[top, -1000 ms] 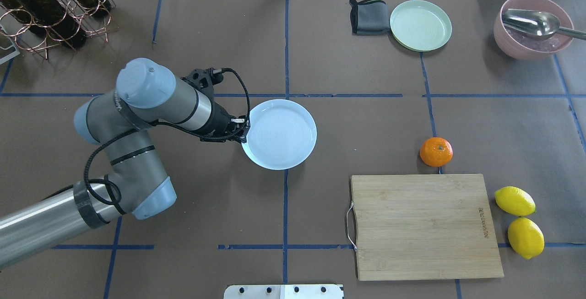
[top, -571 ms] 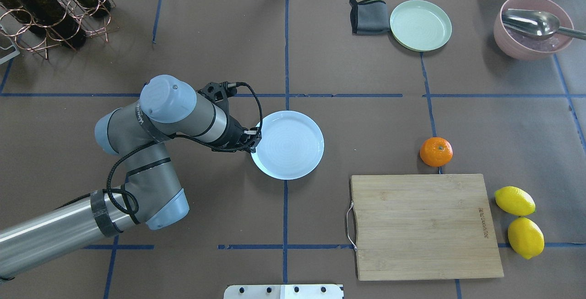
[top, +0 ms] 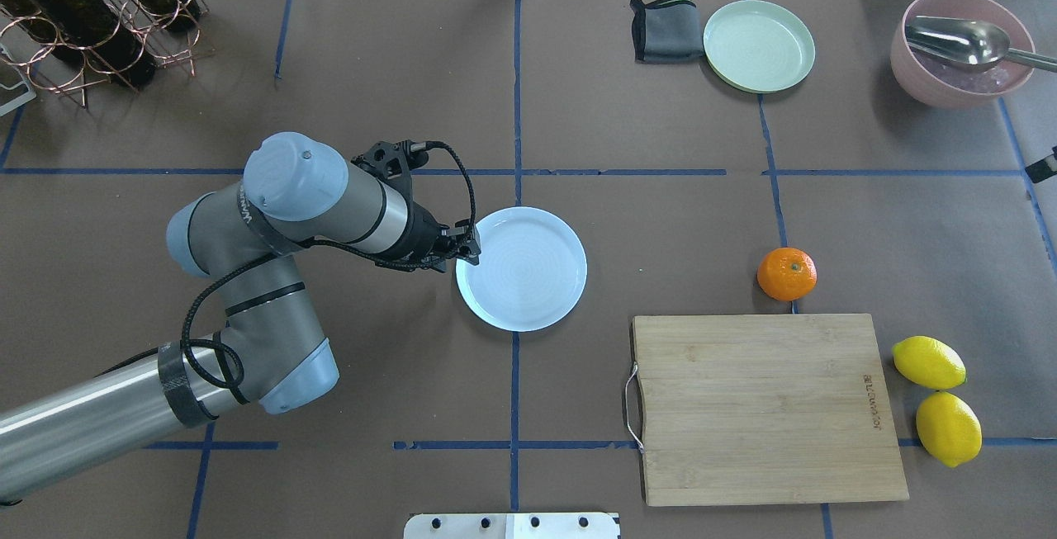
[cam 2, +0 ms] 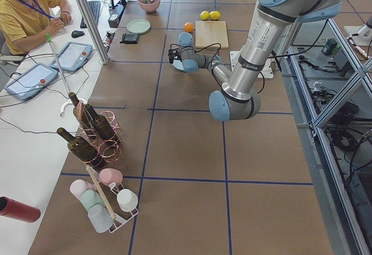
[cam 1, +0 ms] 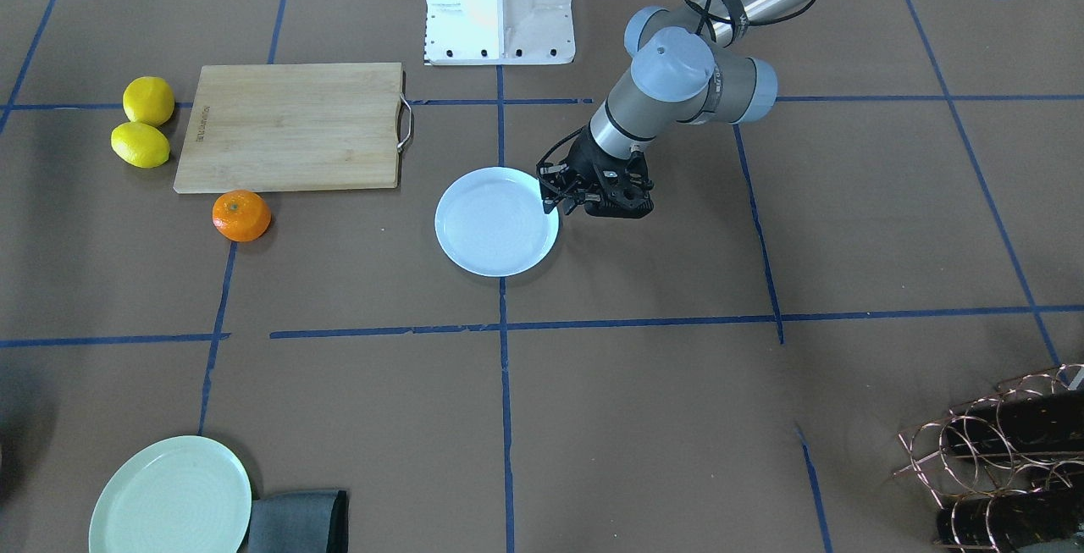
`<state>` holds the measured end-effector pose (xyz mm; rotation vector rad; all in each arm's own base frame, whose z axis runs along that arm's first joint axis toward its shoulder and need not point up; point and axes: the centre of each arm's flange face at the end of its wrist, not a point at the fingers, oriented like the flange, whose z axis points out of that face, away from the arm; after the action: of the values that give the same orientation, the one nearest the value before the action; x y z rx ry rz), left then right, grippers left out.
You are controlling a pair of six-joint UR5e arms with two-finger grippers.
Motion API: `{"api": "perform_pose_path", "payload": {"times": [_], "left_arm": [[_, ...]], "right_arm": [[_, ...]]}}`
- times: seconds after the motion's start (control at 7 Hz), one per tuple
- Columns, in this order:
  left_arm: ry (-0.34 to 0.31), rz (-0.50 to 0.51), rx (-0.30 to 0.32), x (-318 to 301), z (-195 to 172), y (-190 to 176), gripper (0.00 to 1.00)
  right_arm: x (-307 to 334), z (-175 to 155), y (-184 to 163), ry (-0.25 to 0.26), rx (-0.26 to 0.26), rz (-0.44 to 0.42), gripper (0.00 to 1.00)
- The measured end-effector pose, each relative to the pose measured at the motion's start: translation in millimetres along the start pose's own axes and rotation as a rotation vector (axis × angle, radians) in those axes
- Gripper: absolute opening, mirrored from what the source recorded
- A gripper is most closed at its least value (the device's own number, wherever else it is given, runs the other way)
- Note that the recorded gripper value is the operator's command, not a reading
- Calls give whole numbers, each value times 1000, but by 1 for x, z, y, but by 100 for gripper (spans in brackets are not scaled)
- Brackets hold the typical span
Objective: Pick orange to plate
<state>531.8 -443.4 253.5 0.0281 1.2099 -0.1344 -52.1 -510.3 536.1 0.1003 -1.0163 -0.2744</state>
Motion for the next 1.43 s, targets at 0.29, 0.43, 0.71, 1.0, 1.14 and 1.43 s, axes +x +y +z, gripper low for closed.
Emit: {"api": "perform_pose_path", "payload": {"times": [0.29, 0.43, 0.71, 1.0, 1.14, 1.43], "left_arm": [[33, 2, 56, -2, -32, -14, 89], [35, 0, 72, -9, -42, -20, 89], [34, -1, 84, -13, -48, -25, 89], [31, -2, 85, -15, -47, -26, 89], [30, -2, 85, -15, -47, -26, 89], [29, -2, 85, -16, -46, -27, 89]], "right_arm": [[-80, 32, -27, 23, -10, 102, 100], [-129, 59, -29, 57, 12, 149, 100], [-199, 129, -15, 123, 56, 217, 100], [-242, 183, 4, 173, 139, 278, 100], [-251, 196, 11, 188, 159, 283, 100], [-255, 209, 19, 216, 175, 276, 100]]}}
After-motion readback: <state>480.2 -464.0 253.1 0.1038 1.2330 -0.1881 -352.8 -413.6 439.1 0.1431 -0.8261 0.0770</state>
